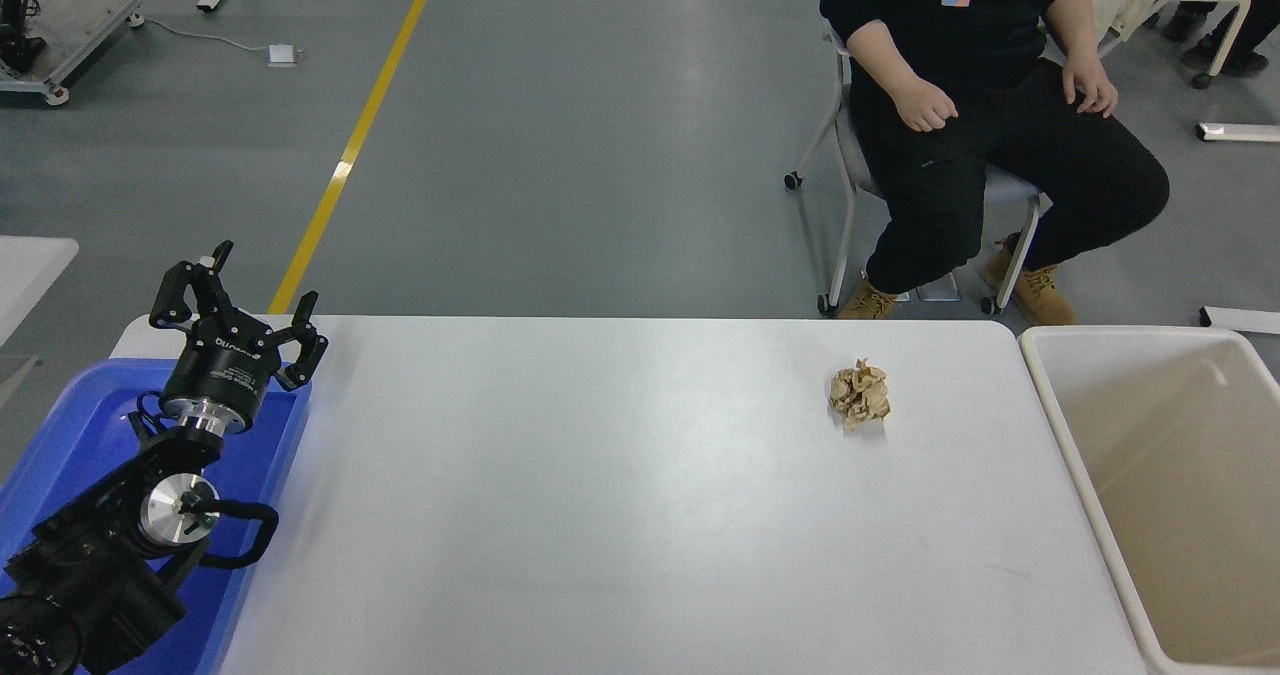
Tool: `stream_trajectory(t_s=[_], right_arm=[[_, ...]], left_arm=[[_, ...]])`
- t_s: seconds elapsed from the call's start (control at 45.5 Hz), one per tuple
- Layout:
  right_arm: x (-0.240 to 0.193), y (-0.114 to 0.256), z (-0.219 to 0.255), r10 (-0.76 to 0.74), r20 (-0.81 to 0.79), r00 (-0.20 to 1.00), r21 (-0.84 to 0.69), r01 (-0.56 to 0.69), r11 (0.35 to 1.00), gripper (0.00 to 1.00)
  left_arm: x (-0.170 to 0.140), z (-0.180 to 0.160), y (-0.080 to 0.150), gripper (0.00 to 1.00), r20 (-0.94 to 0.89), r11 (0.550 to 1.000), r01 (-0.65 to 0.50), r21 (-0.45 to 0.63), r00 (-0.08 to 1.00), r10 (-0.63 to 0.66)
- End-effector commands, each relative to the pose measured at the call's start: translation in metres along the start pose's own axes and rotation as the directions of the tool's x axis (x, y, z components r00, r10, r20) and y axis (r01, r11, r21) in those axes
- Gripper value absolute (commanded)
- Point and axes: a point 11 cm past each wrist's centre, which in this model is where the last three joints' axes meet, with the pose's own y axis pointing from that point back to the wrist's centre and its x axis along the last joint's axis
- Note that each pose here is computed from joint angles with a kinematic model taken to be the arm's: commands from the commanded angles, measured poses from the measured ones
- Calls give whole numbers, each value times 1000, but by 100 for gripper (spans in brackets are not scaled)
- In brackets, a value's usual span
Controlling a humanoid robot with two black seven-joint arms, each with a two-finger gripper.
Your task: Clean the table surface
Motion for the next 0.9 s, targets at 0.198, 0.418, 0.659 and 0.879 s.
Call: stream_trajectory(t_s=[0.198, 0.418, 0.659, 0.879], right_arm=[[-20, 50, 81, -150, 266, 952, -40, 167, 985, 99], [-24, 84, 139, -115, 301, 947, -121, 157, 980, 99], [-31, 110, 188, -90, 285, 954, -228, 159, 961, 99], [-32, 119, 205, -80, 264, 961, -257, 150, 955, 99]], left_arm=[[0, 0, 0, 100, 0, 1000, 0, 0, 1000, 0], [0, 0, 0, 100, 0, 1000, 0, 0, 1000, 0], [0, -1, 0, 100, -1, 1000, 0, 1, 1000, 0], [0, -1, 0, 100, -1, 1000, 0, 1, 1000, 0]])
